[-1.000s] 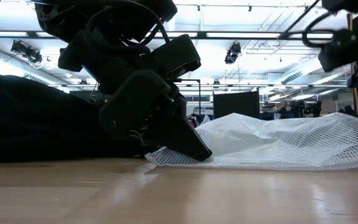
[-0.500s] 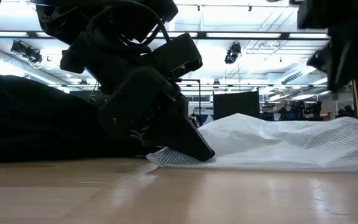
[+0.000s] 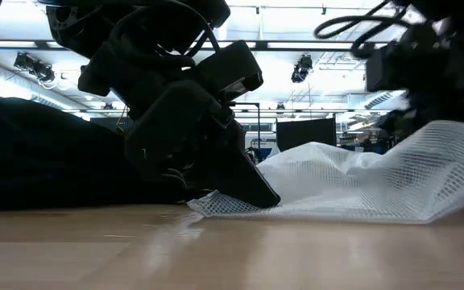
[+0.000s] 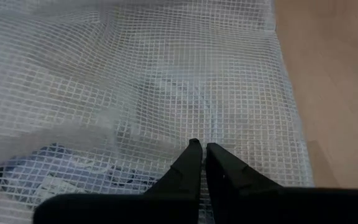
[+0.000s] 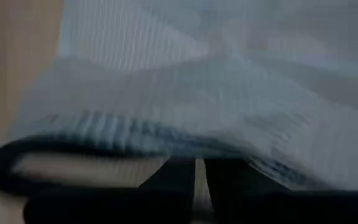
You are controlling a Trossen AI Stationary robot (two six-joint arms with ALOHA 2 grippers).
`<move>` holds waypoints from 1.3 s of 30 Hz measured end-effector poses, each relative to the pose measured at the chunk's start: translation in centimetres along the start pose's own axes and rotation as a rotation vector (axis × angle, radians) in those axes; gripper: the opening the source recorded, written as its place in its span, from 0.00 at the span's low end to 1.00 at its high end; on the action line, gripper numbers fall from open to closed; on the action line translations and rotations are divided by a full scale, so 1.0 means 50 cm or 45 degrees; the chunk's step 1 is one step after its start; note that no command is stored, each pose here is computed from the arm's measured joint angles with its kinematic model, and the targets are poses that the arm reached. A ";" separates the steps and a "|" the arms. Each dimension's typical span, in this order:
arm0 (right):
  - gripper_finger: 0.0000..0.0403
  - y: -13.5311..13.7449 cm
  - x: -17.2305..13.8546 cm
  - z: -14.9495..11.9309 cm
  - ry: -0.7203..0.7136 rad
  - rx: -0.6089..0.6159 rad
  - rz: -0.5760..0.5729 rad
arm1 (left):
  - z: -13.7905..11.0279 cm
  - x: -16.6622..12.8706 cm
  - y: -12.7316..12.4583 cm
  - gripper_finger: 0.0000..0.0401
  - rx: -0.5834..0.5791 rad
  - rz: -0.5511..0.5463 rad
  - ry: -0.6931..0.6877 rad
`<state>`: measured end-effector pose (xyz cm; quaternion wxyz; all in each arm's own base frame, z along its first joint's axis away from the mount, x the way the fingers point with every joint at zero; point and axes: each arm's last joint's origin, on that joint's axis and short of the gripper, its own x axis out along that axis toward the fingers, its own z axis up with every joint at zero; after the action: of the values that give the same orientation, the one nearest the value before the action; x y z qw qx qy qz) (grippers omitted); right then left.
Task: Unpack backpack
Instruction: Remove the chocolate bar from the zip bag
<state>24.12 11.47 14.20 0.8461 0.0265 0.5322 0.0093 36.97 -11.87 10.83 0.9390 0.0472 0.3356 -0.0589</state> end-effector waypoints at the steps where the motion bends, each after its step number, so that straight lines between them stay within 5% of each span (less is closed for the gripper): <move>1: 0.03 -0.001 0.015 0.004 -0.010 -0.017 0.000 | 0.000 0.000 0.000 0.00 0.015 -0.009 -0.001; 16: 0.00 0.006 0.035 0.034 -0.229 -0.098 -0.038 | 0.054 -0.119 -0.004 0.00 0.082 0.074 0.081; 28: 0.00 0.008 0.035 0.037 -0.248 -0.095 -0.030 | 0.000 -0.141 0.003 0.02 -0.092 0.205 0.443; 39: 0.03 0.009 0.034 0.039 -0.263 -0.091 -0.024 | -0.005 -0.143 -0.013 0.15 0.260 0.317 0.442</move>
<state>26.61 11.92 13.52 0.8969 -0.0079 0.4418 0.0178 31.24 -11.92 15.14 0.8576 0.1923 0.4759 0.0327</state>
